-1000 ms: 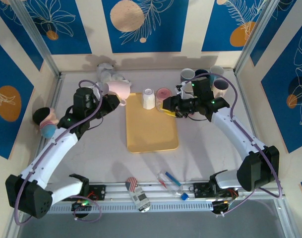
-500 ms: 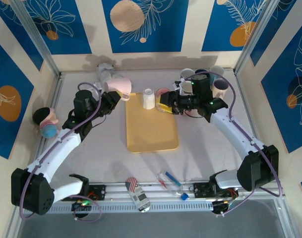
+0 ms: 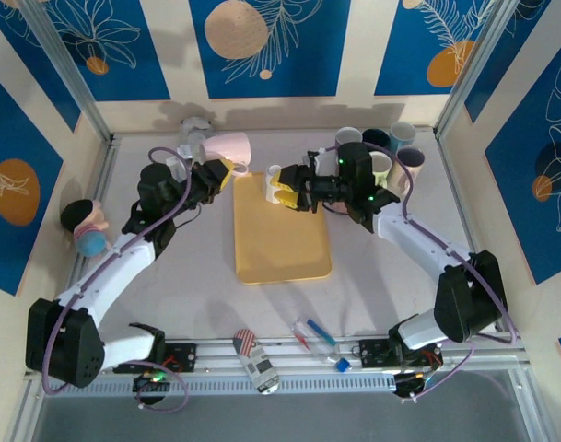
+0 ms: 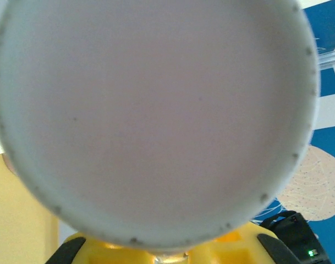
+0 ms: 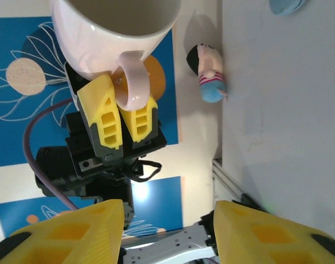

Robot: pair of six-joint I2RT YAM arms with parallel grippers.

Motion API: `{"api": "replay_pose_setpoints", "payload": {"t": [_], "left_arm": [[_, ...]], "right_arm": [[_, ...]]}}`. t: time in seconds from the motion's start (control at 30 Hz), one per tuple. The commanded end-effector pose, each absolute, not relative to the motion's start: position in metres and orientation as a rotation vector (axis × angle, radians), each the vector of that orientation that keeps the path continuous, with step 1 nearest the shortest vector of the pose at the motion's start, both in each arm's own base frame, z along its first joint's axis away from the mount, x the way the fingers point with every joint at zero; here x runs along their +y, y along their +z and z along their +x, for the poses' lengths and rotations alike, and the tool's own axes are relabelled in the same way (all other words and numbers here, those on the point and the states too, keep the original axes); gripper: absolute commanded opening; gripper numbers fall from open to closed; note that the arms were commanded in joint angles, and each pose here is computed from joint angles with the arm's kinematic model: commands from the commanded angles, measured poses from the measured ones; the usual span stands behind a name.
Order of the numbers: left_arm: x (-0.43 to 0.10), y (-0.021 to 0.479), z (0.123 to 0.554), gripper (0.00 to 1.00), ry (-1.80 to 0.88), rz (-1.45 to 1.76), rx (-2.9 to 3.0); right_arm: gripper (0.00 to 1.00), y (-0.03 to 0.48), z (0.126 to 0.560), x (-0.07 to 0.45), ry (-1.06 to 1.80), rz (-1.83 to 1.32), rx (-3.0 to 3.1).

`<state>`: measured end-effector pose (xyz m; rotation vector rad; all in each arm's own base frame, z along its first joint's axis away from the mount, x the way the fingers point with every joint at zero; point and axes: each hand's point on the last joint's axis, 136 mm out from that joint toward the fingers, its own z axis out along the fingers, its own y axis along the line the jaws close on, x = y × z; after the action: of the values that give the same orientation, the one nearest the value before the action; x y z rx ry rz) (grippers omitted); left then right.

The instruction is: Turn the mug right side up

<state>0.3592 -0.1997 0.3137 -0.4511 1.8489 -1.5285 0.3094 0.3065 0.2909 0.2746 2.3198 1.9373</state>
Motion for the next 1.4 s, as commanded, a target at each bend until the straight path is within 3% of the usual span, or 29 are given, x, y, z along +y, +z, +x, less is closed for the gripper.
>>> {"api": "replay_pose_setpoints", "payload": {"t": [0.0, 0.4, 0.57, 0.87, 1.37], "left_arm": [[-0.2, 0.354, 0.355, 0.0, -1.586, -0.326, 1.715], [-0.204, 0.353, 0.354, 0.0, -1.611, -0.316, 1.739], [-0.205, 0.35, 0.353, 0.0, -1.622, -0.318, 1.751], [-0.206, 0.351, 0.352, 0.0, -1.635, -0.324, 1.75], [-0.204, 0.35, 0.346, 0.0, -1.657, -0.335, 1.758]], "right_arm": [[0.5, 0.303, 0.32, 0.316, 2.046, 0.365, 2.227], [0.5, 0.306, 0.335, 0.343, 2.096, 0.44, 2.154], [0.37, 0.313, 0.343, 0.352, 2.143, 0.464, 2.084], [0.42, 0.316, 0.35, 0.364, 2.15, 0.48, 2.046], [0.23, 0.312, 0.362, 0.381, 2.172, 0.536, 1.978]]}}
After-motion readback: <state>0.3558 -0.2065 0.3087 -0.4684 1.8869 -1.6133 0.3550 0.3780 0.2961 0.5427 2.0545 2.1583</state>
